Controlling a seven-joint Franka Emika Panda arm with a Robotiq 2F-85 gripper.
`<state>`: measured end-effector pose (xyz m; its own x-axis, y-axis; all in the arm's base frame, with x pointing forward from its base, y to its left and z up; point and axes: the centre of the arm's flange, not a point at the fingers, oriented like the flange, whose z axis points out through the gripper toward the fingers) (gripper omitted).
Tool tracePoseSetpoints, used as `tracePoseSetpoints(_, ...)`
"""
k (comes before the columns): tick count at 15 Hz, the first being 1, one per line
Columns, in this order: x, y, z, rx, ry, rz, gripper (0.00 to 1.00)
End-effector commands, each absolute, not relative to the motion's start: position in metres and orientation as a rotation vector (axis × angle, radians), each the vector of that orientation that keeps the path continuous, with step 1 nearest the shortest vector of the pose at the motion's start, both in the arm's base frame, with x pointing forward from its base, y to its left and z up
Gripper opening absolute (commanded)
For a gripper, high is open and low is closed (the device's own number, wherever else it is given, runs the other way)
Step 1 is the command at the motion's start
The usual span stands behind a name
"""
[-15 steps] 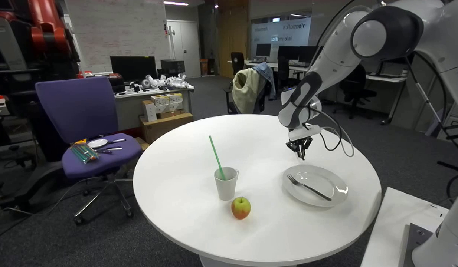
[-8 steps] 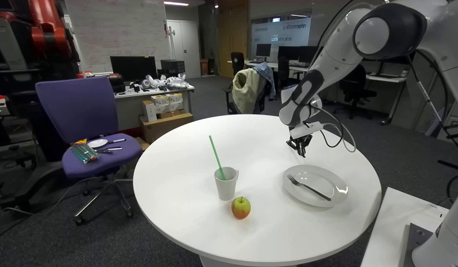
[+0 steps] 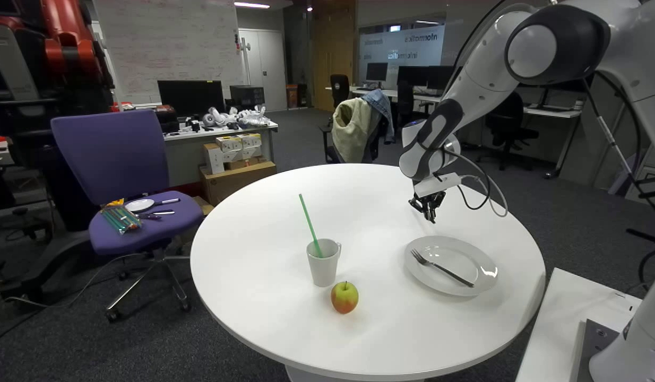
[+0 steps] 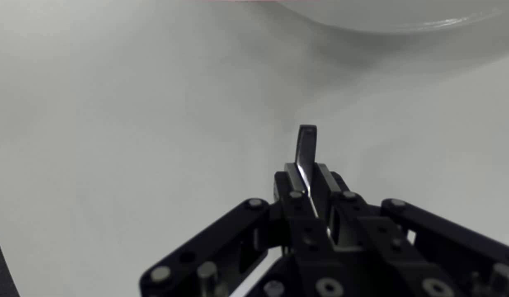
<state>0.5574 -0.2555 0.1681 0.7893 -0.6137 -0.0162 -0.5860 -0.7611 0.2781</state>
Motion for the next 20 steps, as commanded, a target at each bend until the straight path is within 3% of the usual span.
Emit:
tracePoseSetpoints(1,0.557,-0.256,0.168,2.721,-0.931,-0.154,0.12)
tracePoseSetpoints(4,0.557,-0.256,0.168,2.721,-0.931,-0.154,0.12)
tracePoseSetpoints(5,0.557,-0.256,0.168,2.721,-0.931,-0.154,0.03)
tracePoseSetpoints(14,0.544,-0.225,0.286,2.842,-0.739,0.194,0.03)
tracePoseSetpoints(20,0.486,-0.180,0.304,3.029,-0.292,0.136,0.03)
